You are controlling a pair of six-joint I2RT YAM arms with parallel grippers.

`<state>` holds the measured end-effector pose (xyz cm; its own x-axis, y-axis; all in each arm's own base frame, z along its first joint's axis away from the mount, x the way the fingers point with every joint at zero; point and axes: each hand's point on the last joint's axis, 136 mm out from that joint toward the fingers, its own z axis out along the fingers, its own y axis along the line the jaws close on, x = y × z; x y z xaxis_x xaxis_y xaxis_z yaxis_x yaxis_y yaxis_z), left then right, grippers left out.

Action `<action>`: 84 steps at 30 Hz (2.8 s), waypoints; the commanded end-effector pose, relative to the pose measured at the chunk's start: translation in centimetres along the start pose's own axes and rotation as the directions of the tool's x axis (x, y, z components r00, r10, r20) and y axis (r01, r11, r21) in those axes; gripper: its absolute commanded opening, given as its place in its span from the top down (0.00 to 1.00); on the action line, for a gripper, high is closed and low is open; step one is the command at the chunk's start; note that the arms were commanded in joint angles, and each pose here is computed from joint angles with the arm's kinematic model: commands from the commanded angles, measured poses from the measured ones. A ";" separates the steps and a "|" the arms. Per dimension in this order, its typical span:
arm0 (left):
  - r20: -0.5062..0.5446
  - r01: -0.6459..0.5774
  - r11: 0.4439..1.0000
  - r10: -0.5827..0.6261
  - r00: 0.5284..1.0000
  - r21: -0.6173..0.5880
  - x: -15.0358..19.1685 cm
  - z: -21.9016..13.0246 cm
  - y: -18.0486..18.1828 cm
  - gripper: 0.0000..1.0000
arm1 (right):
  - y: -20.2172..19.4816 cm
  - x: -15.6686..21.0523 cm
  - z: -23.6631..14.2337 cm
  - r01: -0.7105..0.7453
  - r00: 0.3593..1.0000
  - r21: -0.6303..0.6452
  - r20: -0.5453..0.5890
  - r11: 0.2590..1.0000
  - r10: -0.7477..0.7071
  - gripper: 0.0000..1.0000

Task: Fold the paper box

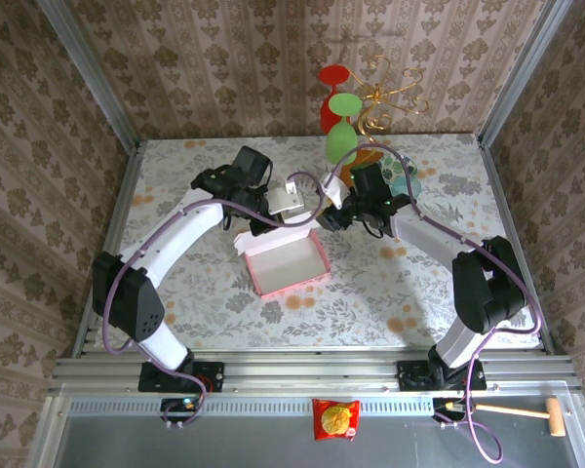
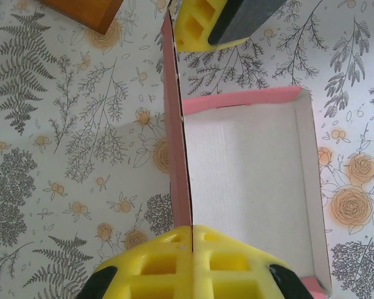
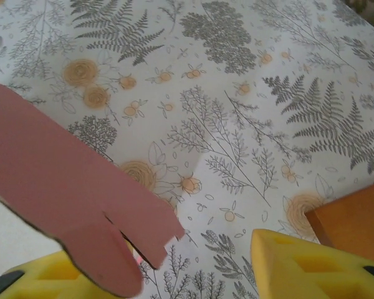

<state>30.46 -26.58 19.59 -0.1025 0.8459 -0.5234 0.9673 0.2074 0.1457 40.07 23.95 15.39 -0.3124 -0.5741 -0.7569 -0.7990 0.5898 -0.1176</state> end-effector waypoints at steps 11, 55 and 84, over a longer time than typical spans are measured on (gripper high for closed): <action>0.028 -0.013 1.000 0.012 1.000 0.018 -0.9 0.1 0.4 1.00 | 2.0 -0.1 0.7 0.029 0.998 -0.102 -0.058 0.994 -0.035 0.66; 0.215 0.856 -0.486 -0.829 -0.516 0.178 15.5 -4.6 14.7 0.55 | 1.8 -1.5 0.7 0.133 0.991 0.067 -0.044 0.989 -0.130 1.00; 0.015 0.783 -0.585 -0.799 -0.601 0.210 11.8 1.2 12.7 0.53 | 2.4 -2.5 1.7 0.198 0.980 0.093 -0.041 0.976 -0.195 1.00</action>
<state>41.80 -14.03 12.85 -0.7090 -0.6827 0.1767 -0.6118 0.4708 -0.6357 39.41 27.23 14.81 -0.2136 -0.7021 -0.6793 -0.8029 0.5223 -0.2873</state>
